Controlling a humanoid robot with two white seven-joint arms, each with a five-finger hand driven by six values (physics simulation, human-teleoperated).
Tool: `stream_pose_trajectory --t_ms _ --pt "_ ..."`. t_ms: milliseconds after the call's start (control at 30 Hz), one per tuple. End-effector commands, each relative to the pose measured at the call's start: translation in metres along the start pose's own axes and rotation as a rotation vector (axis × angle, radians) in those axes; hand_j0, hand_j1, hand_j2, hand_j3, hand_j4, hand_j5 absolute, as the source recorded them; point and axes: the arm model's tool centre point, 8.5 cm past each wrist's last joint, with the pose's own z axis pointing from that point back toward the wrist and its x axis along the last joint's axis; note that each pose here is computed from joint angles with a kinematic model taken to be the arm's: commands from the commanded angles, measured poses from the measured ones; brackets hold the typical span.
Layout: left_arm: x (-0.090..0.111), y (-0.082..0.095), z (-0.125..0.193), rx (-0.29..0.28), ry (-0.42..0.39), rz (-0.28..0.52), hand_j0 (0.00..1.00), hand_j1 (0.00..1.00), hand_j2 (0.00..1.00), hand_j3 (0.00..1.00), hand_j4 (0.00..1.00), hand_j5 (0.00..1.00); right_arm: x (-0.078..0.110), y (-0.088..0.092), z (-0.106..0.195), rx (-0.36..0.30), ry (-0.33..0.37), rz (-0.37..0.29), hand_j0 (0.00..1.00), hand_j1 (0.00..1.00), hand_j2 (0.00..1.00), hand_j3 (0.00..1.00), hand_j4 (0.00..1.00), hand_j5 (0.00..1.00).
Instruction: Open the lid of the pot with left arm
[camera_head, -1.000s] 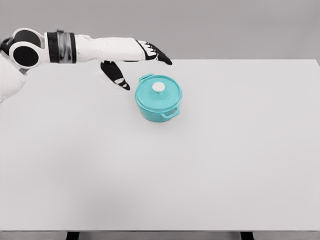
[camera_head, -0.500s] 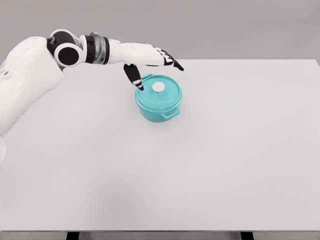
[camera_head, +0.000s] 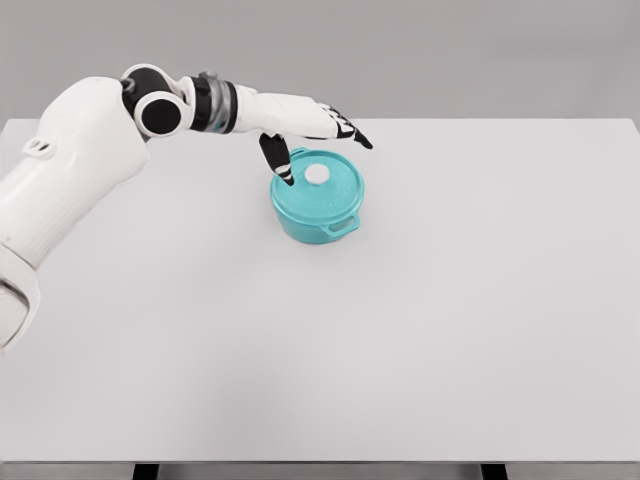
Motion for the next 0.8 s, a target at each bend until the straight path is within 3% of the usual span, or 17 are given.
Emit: stream_pose_trajectory --t_ms 0,300,467,767 --pt "-0.0008 -0.0001 -0.0010 0.004 0.002 0.011 1.00 1.00 1.00 1.00 1.00 1.00 0.0000 0.0000 0.0000 0.000 0.000 0.001 1.00 1.00 1.00 1.00 1.00 1.00" --pt "0.0003 -0.0059 -0.0039 -0.014 -0.001 0.009 0.99 0.99 0.99 0.99 0.99 0.99 0.0000 0.0000 0.0000 0.000 0.000 0.001 1.00 1.00 1.00 1.00 1.00 1.00" --pt "0.0007 -0.0057 -0.0041 -0.014 -0.002 0.008 0.84 0.84 0.84 0.84 0.84 0.84 0.0000 0.0000 0.0000 0.000 0.000 0.001 1.00 1.00 1.00 1.00 1.00 1.00" --pt "-0.0017 -0.0098 -0.0039 -0.029 0.011 0.000 0.85 0.85 0.85 0.85 0.85 0.85 0.0000 0.0000 0.0000 0.000 0.000 0.001 1.00 1.00 1.00 1.00 1.00 1.00"
